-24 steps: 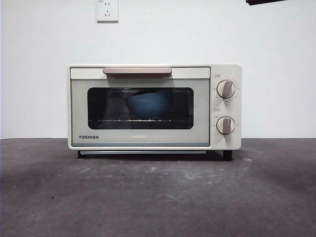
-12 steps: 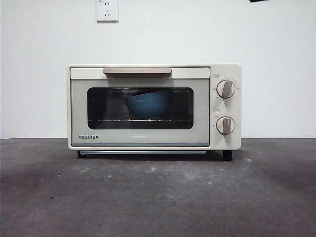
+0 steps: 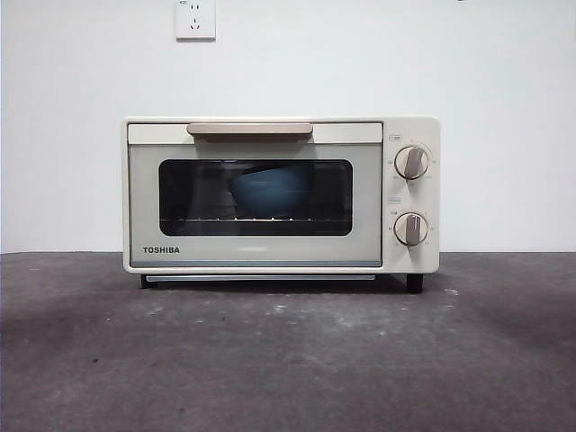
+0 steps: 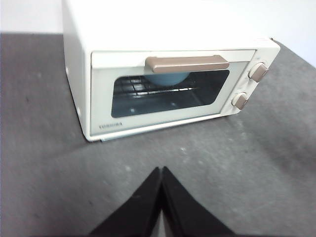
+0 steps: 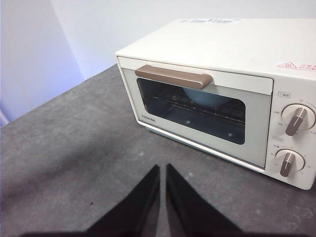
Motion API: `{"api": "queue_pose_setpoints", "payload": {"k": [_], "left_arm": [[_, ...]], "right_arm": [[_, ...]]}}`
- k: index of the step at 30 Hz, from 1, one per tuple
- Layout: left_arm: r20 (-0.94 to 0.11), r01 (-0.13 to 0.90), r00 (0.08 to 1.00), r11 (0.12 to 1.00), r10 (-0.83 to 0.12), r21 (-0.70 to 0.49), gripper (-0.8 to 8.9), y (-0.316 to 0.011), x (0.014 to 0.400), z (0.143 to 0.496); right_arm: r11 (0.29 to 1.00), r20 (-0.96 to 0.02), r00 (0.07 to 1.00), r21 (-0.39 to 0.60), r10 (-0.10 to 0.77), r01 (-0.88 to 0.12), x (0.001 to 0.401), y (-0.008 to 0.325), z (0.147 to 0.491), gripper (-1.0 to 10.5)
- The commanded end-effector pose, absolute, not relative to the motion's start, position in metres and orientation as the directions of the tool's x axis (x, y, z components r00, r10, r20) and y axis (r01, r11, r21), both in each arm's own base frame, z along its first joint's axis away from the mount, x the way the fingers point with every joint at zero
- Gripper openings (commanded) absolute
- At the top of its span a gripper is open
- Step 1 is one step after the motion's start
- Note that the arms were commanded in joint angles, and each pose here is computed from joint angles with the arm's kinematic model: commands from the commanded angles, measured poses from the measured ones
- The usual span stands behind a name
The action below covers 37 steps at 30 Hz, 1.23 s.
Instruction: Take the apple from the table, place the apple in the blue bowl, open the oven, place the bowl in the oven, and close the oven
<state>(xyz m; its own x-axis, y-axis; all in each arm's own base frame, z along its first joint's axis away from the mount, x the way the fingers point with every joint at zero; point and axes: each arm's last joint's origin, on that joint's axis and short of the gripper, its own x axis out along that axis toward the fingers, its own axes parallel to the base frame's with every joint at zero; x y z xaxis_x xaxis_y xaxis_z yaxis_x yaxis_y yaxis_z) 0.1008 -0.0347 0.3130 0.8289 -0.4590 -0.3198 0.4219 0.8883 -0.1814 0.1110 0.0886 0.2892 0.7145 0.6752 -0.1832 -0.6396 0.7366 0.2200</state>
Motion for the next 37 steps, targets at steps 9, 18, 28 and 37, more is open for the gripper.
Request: {"api": "queue_pose_setpoints", "payload": {"k": [9,18,28,37], "left_arm": [[-0.032,0.11,0.994,0.991,-0.108,0.072,0.07,-0.009,0.097,0.295],[0.063,-0.006,0.998,0.997,0.001,0.078,0.07,0.0,0.09,0.227],[-0.033,-0.001,0.999,0.998,0.003,0.064,0.08,0.0,0.095,0.172],[-0.179,0.002,0.984,1.0,0.003,0.027,0.08,0.0,0.096,0.148]], "right_arm": [[0.732,-0.175,0.712,0.214,0.68,-0.647,0.111,0.09,0.29,0.0],[0.732,-0.175,0.712,0.214,0.68,-0.647,0.111,0.09,0.29,0.0],[0.732,-0.175,0.712,0.214,0.68,-0.647,0.111,0.09,0.29,0.0],[0.732,-0.175,0.712,0.214,0.68,-0.646,0.111,0.09,0.29,0.0]]}}
